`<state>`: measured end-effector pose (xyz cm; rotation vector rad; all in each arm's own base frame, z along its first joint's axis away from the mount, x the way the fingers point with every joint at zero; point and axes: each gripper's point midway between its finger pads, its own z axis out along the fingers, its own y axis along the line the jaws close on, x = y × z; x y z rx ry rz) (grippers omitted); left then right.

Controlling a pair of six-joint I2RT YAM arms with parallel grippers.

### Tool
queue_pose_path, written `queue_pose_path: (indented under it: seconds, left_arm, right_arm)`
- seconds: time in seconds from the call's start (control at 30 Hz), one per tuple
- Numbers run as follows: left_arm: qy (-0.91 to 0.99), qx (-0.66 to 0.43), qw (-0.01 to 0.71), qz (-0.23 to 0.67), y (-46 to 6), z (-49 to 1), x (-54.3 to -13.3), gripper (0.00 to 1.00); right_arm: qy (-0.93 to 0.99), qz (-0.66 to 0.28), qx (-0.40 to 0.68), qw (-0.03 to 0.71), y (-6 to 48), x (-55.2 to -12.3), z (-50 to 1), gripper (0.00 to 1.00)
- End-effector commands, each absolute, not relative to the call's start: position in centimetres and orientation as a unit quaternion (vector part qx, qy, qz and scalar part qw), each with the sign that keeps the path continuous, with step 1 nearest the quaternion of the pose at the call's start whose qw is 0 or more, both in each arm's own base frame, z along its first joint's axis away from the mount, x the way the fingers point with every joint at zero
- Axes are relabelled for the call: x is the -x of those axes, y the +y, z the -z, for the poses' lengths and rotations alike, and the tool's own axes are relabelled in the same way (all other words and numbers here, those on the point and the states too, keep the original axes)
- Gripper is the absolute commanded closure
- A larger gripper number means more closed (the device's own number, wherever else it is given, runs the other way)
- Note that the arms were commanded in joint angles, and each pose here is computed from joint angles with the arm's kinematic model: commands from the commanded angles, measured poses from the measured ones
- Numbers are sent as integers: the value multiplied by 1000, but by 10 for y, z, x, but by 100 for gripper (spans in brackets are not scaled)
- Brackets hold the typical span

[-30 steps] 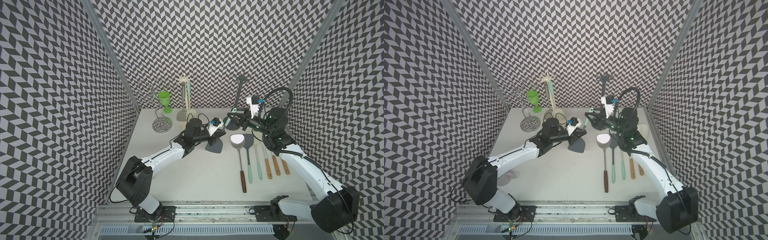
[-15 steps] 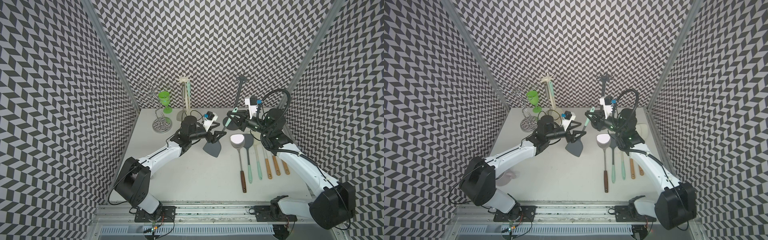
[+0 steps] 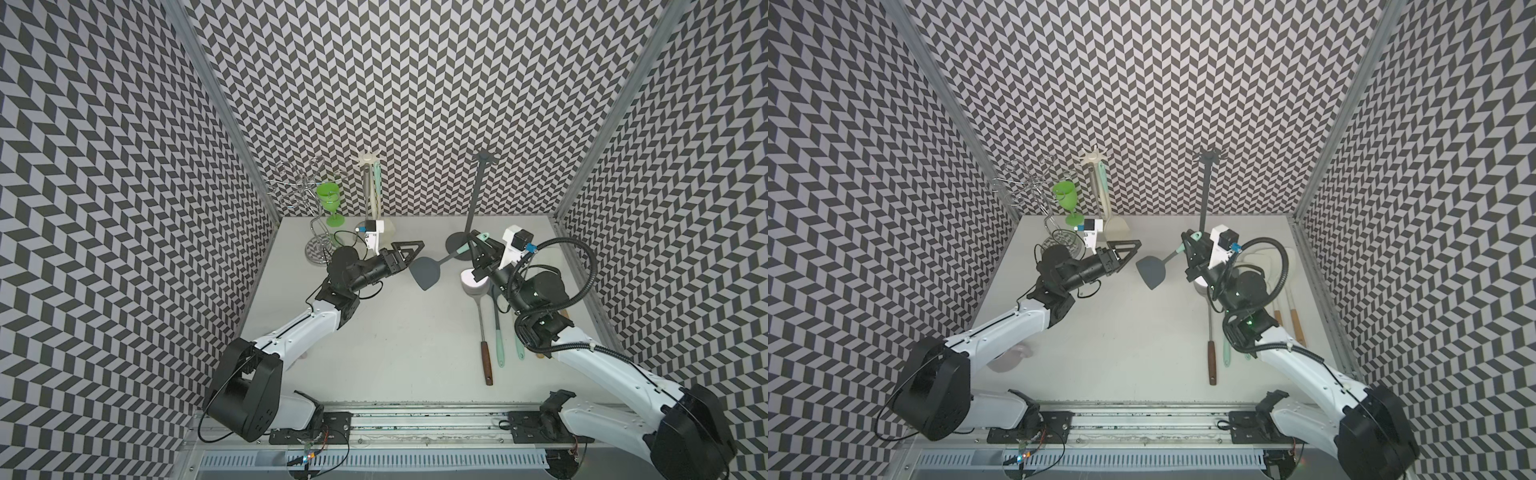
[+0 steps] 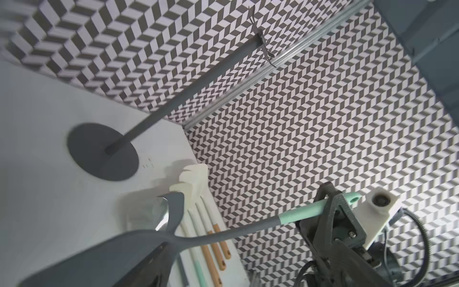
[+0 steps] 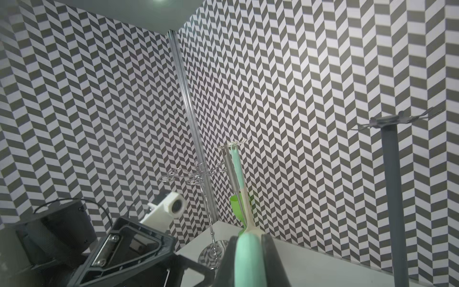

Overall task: Take the spatula off the kitchen utensil rack
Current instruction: Place the spatula at the center of the board.

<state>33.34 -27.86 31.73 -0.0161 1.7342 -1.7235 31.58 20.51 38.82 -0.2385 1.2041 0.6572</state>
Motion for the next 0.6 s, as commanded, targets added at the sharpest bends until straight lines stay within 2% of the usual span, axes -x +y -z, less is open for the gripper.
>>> queue_pose_path:
  seconds: [0.0, 0.33, 0.57]
  left_arm:
    - [594, 77, 247, 762, -277, -352, -317, 1]
    - [569, 178, 94, 797, -303, -339, -319, 10]
    - [590, 225, 47, 774, -330, -316, -322, 19]
  right_arm:
    - [442, -264, 37, 857, 169, -292, -440, 100]
    - [401, -246, 36, 882, 178, -267, -431, 100]
    - [402, -237, 48, 883, 196, -261, -424, 100]
